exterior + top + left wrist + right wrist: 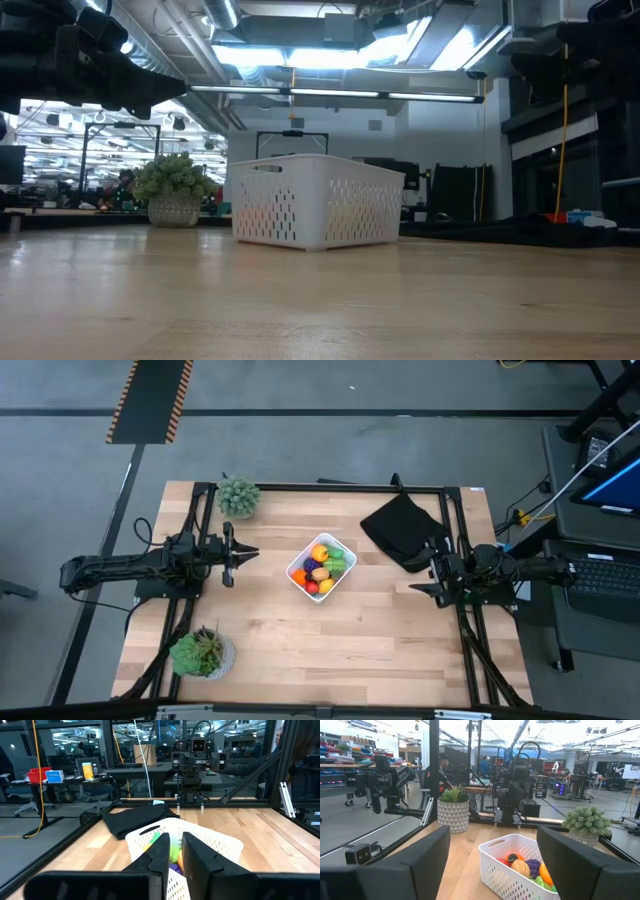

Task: Pick and placing Produce into tupperware
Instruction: Return to Home Position

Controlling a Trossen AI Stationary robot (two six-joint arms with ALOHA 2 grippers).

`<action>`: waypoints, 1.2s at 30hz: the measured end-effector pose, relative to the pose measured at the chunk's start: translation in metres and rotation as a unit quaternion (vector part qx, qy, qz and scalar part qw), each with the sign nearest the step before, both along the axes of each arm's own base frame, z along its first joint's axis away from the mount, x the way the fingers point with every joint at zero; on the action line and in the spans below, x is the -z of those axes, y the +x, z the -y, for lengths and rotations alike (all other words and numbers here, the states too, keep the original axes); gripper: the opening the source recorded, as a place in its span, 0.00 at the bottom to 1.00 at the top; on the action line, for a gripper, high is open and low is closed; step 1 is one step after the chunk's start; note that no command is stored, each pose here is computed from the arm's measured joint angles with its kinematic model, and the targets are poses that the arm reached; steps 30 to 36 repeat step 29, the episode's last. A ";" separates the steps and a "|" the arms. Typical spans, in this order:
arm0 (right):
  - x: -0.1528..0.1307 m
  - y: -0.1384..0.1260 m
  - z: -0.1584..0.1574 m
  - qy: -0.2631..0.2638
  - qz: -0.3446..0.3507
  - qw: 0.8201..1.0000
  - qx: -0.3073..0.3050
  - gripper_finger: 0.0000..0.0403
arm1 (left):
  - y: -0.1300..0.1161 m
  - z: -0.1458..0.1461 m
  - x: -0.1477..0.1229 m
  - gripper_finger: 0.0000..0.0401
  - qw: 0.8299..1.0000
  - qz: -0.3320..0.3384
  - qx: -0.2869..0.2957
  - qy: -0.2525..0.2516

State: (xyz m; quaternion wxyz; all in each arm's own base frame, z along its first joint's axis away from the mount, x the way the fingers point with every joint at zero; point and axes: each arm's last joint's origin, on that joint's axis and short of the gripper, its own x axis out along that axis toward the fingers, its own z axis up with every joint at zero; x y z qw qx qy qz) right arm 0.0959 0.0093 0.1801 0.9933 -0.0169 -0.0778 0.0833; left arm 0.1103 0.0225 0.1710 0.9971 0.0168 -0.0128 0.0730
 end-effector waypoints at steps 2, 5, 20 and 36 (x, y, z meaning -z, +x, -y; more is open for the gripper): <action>0.000 0.000 0.000 0.000 0.000 1.000 0.000 0.74 | 0.000 0.000 0.000 0.12 1.000 0.000 0.000 0.000; 0.000 0.000 0.000 0.000 0.000 1.000 0.000 0.74 | 0.000 0.000 0.000 0.14 1.000 0.000 0.000 0.000; 0.000 0.000 0.000 0.000 0.000 1.000 0.000 0.74 | 0.000 0.000 0.000 0.22 1.000 0.000 0.000 0.000; 0.000 0.000 0.000 0.000 0.000 1.000 0.000 0.74 | 0.000 0.000 0.000 0.25 1.000 0.000 0.000 0.000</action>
